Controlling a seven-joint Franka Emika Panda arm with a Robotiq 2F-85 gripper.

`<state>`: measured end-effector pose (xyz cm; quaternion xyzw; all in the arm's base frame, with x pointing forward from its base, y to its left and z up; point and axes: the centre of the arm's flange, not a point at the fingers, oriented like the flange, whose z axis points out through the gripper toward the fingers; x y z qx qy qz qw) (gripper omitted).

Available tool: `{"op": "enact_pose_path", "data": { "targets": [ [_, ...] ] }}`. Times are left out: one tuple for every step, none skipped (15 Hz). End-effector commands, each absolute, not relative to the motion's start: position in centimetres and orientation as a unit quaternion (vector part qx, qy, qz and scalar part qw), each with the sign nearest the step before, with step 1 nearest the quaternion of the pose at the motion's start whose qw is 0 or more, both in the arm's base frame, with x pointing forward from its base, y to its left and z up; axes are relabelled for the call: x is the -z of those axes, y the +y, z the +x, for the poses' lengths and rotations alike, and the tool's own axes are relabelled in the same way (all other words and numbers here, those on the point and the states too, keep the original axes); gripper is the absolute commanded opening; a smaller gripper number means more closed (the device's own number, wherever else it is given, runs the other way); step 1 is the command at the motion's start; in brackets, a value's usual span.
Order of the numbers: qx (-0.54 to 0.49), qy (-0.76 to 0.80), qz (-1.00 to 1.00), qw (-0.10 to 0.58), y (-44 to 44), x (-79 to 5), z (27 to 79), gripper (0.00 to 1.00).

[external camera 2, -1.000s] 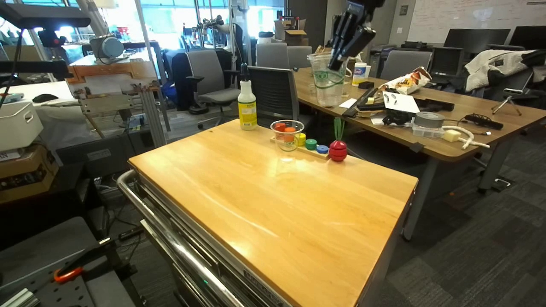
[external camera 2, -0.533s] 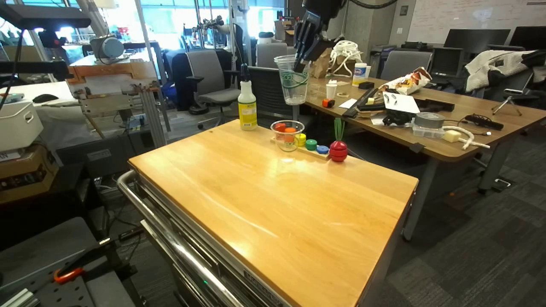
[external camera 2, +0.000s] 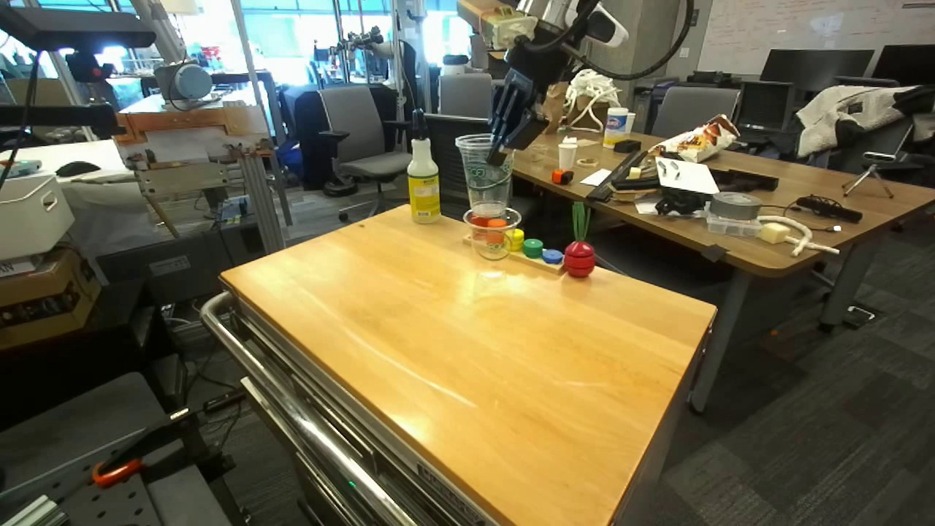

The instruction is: Stack the three cups together

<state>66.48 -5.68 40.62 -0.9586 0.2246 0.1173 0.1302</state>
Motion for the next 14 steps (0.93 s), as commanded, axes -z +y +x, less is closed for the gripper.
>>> {"op": "enact_pose_path", "data": {
  "targets": [
    [-0.119,0.210,-0.960,0.139,-5.2,-39.2,65.3,0.02],
    [-0.116,0.208,-0.962,0.135,-5.0,-38.6,65.4,0.02],
    [-0.110,0.204,-0.964,0.131,-4.9,-38.0,65.6,0.02],
    [-0.104,0.202,-0.965,0.129,-4.8,-37.6,65.8,0.02],
    [-0.099,0.200,-0.966,0.128,-4.7,-37.3,66.1,0.02],
    [-0.093,0.197,-0.968,0.127,-4.7,-36.9,66.3,0.02],
    [-0.088,0.196,-0.969,0.125,-4.7,-36.6,66.6,0.02],
    [-0.084,0.194,-0.969,0.124,-4.8,-36.3,66.8,0.02],
    [-0.081,0.194,-0.970,0.122,-4.9,-35.9,66.9,0.02],
    [-0.080,0.194,-0.970,0.122,-5.1,-35.5,66.9,0.02],
    [-0.080,0.194,-0.970,0.121,-5.2,-35.2,66.8,0.02],
    [-0.081,0.192,-0.971,0.120,-5.3,-35.0,66.6,0.02],
    [-0.082,0.189,-0.971,0.120,-5.4,-34.8,66.3,0.23],
    [-0.081,0.187,-0.972,0.119,-5.5,-34.8,66.1,0.33]
  ]
}}
